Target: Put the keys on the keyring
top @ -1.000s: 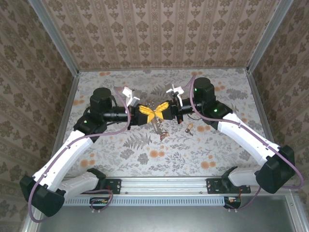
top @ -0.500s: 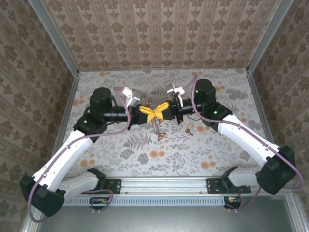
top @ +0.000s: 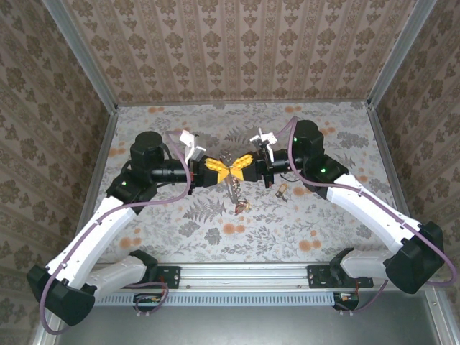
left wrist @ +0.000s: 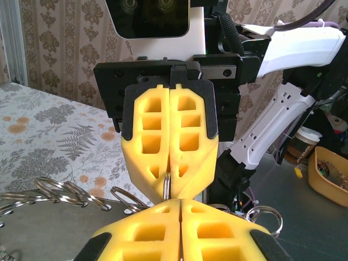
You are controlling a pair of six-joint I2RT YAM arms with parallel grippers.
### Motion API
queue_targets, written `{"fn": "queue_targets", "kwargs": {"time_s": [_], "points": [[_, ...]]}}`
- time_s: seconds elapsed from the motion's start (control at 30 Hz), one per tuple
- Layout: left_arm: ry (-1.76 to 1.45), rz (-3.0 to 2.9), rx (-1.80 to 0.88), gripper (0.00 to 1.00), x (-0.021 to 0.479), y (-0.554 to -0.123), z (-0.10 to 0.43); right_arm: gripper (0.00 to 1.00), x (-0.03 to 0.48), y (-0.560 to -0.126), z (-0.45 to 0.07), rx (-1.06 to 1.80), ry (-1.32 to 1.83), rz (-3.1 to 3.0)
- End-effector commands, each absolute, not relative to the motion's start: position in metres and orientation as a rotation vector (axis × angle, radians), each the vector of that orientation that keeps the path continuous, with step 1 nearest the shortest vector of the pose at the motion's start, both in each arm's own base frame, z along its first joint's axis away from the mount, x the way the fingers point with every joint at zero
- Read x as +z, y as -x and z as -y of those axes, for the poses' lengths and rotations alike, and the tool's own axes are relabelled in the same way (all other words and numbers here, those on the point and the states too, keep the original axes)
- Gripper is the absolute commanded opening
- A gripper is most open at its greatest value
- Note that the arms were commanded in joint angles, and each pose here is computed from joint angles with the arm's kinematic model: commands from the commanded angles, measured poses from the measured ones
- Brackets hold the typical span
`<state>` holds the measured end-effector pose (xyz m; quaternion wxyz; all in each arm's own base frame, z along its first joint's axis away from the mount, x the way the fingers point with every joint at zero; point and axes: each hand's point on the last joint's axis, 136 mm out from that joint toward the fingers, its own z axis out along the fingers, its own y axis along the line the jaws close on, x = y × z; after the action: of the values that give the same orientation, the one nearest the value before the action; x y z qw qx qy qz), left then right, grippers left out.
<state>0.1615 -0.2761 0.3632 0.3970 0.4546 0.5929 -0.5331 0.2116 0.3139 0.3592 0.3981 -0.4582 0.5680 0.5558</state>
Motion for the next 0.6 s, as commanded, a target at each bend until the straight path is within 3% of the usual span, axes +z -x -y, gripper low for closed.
{"fn": "queue_targets", "kwargs": {"time_s": [0.0, 0.3, 0.57], "points": [[-1.141, -1.501, -1.306, 0.09, 0.3624, -0.1664, 0.2720, 0.00, 0.3792, -0.1898, -0.3110, 1.423, 1.231, -1.321], [-1.141, -1.504, -1.297, 0.24, 0.3612, -0.1688, 0.2731, 0.00, 0.3805, -0.1893, -0.3117, 1.431, 1.231, -1.317], [-1.126, -1.521, -1.254, 0.28, 0.3573, -0.1726, 0.2708, 0.00, 0.3842, -0.1878, -0.3111, 1.437, 1.229, -1.307]]}}
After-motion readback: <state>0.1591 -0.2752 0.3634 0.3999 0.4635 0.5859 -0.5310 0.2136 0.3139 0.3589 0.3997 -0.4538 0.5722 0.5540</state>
